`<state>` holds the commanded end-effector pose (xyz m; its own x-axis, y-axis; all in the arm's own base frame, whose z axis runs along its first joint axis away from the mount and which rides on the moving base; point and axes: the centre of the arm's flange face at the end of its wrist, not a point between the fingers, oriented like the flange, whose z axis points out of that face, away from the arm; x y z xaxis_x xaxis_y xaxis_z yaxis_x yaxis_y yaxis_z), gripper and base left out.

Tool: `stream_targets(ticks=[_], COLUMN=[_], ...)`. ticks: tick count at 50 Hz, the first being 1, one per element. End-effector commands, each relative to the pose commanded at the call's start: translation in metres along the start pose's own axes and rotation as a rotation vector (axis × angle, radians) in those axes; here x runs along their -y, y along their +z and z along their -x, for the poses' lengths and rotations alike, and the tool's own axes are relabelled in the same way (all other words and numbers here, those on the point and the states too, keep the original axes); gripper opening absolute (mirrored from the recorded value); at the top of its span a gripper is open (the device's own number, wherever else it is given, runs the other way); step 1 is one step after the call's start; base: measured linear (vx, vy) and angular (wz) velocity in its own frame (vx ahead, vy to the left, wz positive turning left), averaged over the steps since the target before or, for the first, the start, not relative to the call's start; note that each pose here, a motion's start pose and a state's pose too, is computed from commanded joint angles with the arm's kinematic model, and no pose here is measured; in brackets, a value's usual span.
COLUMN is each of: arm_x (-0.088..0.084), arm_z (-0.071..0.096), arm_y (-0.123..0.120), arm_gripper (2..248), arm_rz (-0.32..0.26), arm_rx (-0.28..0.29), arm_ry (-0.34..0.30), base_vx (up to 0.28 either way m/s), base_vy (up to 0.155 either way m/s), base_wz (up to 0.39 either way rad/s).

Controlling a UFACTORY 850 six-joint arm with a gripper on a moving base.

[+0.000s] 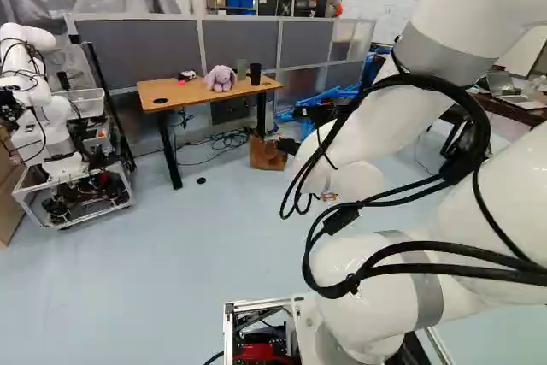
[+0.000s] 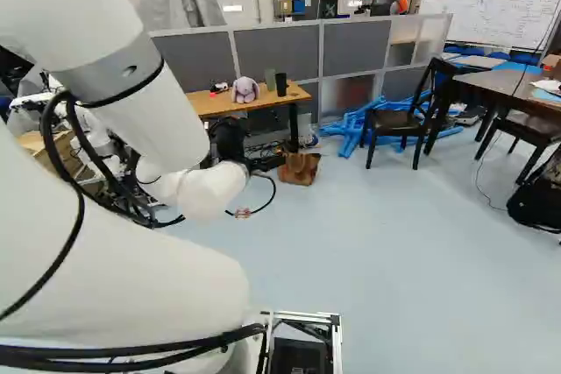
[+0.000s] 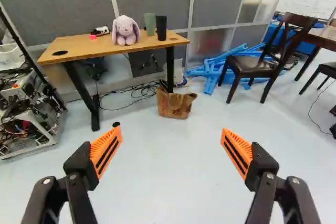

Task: Pick up the bag on the ground and place it on the table

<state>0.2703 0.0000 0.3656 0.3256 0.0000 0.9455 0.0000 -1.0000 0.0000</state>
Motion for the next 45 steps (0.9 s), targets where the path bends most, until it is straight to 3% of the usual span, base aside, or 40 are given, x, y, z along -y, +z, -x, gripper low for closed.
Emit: stream_targets(ticks=[45], arm_x=[0.0], arm_z=[0.0], arm_y=[0.0], arm_gripper=[247], arm_rz=[0.0], arm_rx=[0.0], arm_ry=[0.0], base_vx=[0.36], base_vy=[0.001], base_wz=[-0.012])
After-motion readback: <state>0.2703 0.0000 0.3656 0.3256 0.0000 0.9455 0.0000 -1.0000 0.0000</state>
